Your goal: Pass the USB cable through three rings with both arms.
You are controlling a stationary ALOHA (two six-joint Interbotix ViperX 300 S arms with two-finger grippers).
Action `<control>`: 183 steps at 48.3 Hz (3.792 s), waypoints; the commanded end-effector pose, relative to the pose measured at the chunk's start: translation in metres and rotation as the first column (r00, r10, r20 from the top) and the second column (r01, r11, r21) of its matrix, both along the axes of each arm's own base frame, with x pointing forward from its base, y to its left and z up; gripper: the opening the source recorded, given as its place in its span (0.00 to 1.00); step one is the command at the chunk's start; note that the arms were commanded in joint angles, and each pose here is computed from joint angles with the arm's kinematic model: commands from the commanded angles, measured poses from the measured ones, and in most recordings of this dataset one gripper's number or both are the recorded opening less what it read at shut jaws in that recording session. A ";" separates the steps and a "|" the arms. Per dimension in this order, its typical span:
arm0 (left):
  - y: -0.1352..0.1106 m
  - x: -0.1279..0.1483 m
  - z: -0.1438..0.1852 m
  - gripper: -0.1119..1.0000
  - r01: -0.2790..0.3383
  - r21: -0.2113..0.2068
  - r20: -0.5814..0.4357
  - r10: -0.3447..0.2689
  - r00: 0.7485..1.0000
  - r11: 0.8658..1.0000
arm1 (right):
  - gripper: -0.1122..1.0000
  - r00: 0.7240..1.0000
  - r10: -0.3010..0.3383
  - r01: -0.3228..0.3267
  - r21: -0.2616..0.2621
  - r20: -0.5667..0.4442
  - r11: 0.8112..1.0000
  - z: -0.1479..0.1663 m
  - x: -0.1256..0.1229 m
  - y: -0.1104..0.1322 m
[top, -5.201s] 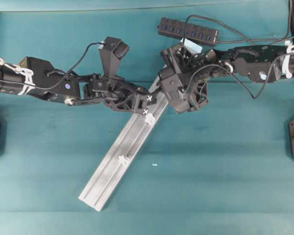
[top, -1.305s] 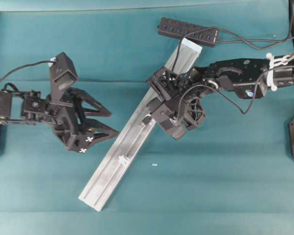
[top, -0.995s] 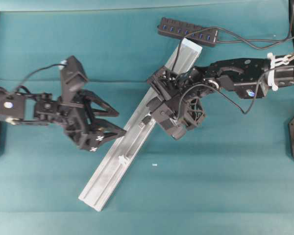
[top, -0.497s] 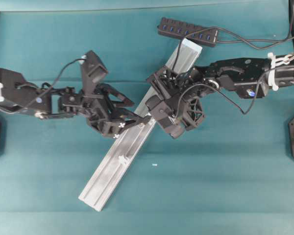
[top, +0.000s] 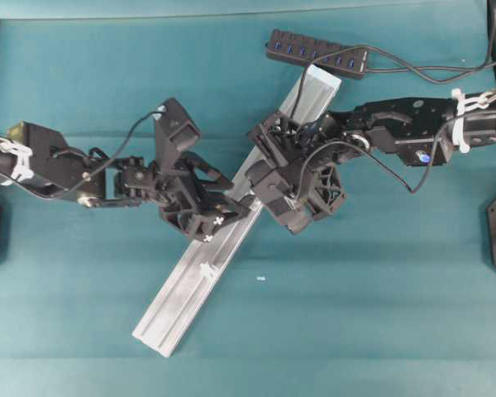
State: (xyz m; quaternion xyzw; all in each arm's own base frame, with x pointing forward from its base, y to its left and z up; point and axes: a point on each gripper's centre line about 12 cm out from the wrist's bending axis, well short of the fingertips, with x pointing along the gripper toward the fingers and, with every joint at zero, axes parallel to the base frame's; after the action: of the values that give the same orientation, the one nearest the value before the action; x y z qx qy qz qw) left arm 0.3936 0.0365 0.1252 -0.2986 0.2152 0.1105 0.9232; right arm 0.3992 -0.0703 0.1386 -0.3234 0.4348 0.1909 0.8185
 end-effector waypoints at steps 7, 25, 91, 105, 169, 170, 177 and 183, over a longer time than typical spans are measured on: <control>-0.002 0.009 0.004 0.92 0.008 0.005 0.026 -0.008 1.000 1.000 | 0.19 1.000 -0.012 0.012 0.002 0.028 1.000 0.008 0.005 0.000; -0.002 0.012 0.004 0.80 0.012 0.009 0.024 -0.012 1.000 1.000 | 0.19 1.000 -0.015 0.015 0.004 0.025 1.000 0.007 0.004 -0.001; -0.018 0.008 0.013 0.25 0.044 -0.004 -0.049 -0.044 0.998 0.999 | 0.76 0.998 -0.054 0.055 0.053 -0.019 0.997 0.004 -0.002 0.001; -0.018 0.004 0.027 0.19 -0.033 -0.139 -0.024 0.030 0.999 0.990 | 0.87 0.985 -0.167 0.162 0.090 0.048 0.983 0.020 -0.005 -0.004; -0.054 -0.018 0.064 0.19 -0.002 -0.276 0.034 0.011 0.999 0.961 | 0.77 0.983 -0.142 0.128 0.119 0.114 0.985 0.015 0.016 0.043; -0.054 -0.018 0.064 0.19 -0.002 -0.276 0.032 0.011 0.999 0.961 | 0.76 0.983 -0.142 0.128 0.119 0.114 0.985 0.015 0.016 0.043; -0.054 -0.019 0.063 0.19 -0.003 -0.276 0.023 0.010 1.000 0.961 | 0.59 0.983 -0.142 0.128 0.121 0.114 0.984 0.016 0.016 0.043; -0.053 -0.018 0.062 0.19 -0.007 -0.276 0.020 0.013 1.000 0.961 | 0.35 0.983 -0.142 0.128 0.121 0.114 0.984 0.016 0.017 0.043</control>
State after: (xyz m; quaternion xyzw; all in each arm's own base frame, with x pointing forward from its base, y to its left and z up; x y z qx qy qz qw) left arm 0.3749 -0.0149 0.1640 -0.4240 0.2449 0.0981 0.8664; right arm 0.4125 -0.0276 0.1496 -0.2607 0.3999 0.1448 0.8667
